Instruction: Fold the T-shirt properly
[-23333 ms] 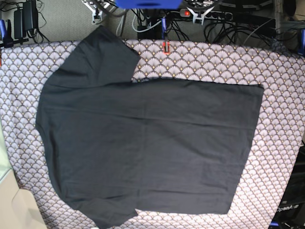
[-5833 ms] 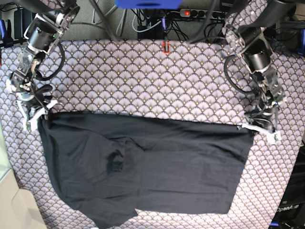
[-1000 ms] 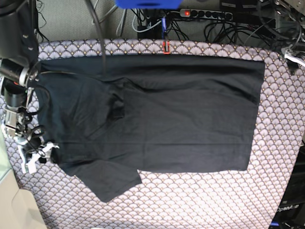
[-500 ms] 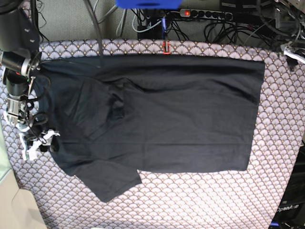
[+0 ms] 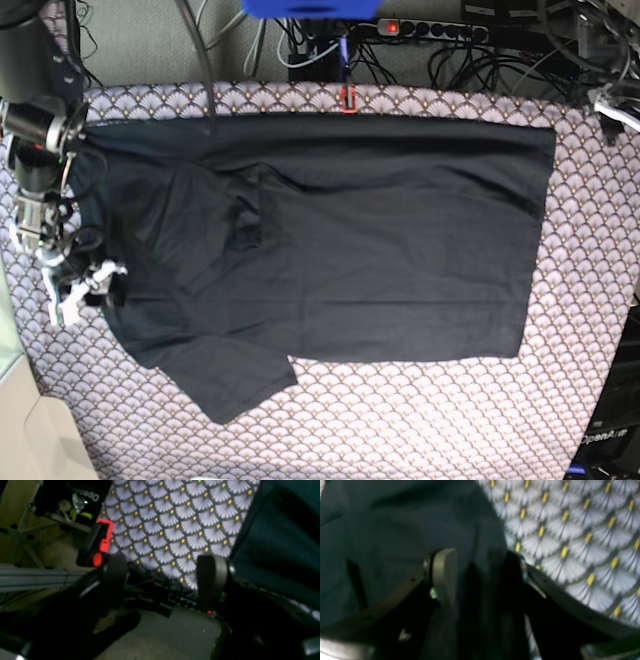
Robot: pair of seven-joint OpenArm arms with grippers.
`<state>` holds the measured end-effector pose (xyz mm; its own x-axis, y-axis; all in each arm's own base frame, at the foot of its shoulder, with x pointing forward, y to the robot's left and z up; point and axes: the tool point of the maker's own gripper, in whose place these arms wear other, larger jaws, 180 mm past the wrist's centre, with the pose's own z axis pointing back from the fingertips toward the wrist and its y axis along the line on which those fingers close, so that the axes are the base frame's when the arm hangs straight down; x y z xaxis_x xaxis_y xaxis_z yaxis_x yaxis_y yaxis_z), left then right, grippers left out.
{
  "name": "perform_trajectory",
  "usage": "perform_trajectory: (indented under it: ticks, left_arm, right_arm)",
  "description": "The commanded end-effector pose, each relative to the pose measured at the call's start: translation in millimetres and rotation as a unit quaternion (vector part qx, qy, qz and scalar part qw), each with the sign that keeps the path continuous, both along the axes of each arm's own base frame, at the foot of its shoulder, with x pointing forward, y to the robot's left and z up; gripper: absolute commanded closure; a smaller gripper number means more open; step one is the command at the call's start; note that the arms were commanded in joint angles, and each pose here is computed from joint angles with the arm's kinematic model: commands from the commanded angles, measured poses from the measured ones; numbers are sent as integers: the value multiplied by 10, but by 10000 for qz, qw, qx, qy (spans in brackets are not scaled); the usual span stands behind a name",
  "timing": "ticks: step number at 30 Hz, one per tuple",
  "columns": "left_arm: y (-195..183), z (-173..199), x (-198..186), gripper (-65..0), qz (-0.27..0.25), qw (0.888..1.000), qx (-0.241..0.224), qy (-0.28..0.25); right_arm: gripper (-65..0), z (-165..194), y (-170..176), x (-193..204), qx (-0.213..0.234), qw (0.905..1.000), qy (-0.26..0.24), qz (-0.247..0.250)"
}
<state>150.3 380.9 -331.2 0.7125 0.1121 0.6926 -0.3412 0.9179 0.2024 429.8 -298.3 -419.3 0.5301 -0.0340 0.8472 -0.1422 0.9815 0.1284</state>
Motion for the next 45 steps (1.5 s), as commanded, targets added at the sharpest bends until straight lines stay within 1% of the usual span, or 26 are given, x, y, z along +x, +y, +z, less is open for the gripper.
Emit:
perform_trajectory:
  ticks: [1, 5, 11, 13, 15, 20, 23, 28, 32, 35, 38, 40, 41, 45]
  left_arm:
    - [35, 118, 43, -428, -46, 9997, 151, -160]
    - [35, 114, 36, -428, -45, 9998, 149, -146]
    - [69, 136, 21, -427, 28, 9997, 166, -185]
    - [70, 139, 28, -427, 30, 9997, 169, -194]
    - [70, 173, 96, -427, 32, 9994, 169, -302]
    - [84, 247, 213, -427, 11, 9987, 202, -470]
    - [90, 301, 317, -427, 15, 9977, 201, -643]
    - [80, 450, 573, -427, 2, 9942, 181, -1059]
    - [77, 629, 814, -427, 5, 9889, 167, -1478]
    - [43, 677, 979, -427, -64, 9861, 76, -1658]
    - [-22, 630, 1156, -427, -313, 9862, -43, -1626]
    - [-127, 471, 1303, -427, -545, 9868, -287, -1499]
    - [-140, 450, 1384, -427, -633, 9861, -346, -1495]
    - [-214, 389, 1659, -428, -867, 9796, -580, -1716]
  right_arm:
    - [-331, 248, -102, 162, -33, 9994, -328, -69]
    - [-327, 101, -58, 46, -1, 9998, -175, -49]
    - [-323, 93, -2, 57, 35, 9998, -196, -25]
    - [-303, 103, -8, 61, 40, 9998, -216, -37]
    - [-256, 117, -9, 72, 37, 9997, -238, -37]
    - [-68, 151, -3, 105, 23, 9996, -274, -17]
    - [-11, 168, -18, 114, 6, 9996, -286, -19]
    - [-1, 356, -54, 198, -175, 9983, -559, 35]
    - [-1, 430, -135, 225, -247, 9978, -612, 1]
    - [-2, 436, -158, 220, -270, 9978, -609, -4]
    - [-2, 437, -164, 219, -280, 9978, -606, -1]
    - [-2, 403, -164, 190, -280, 9980, -567, 0]
    - [-3, 396, -164, 184, -280, 9980, -560, 0]
    - [-3, 339, -164, 136, -281, 9984, -491, 2]
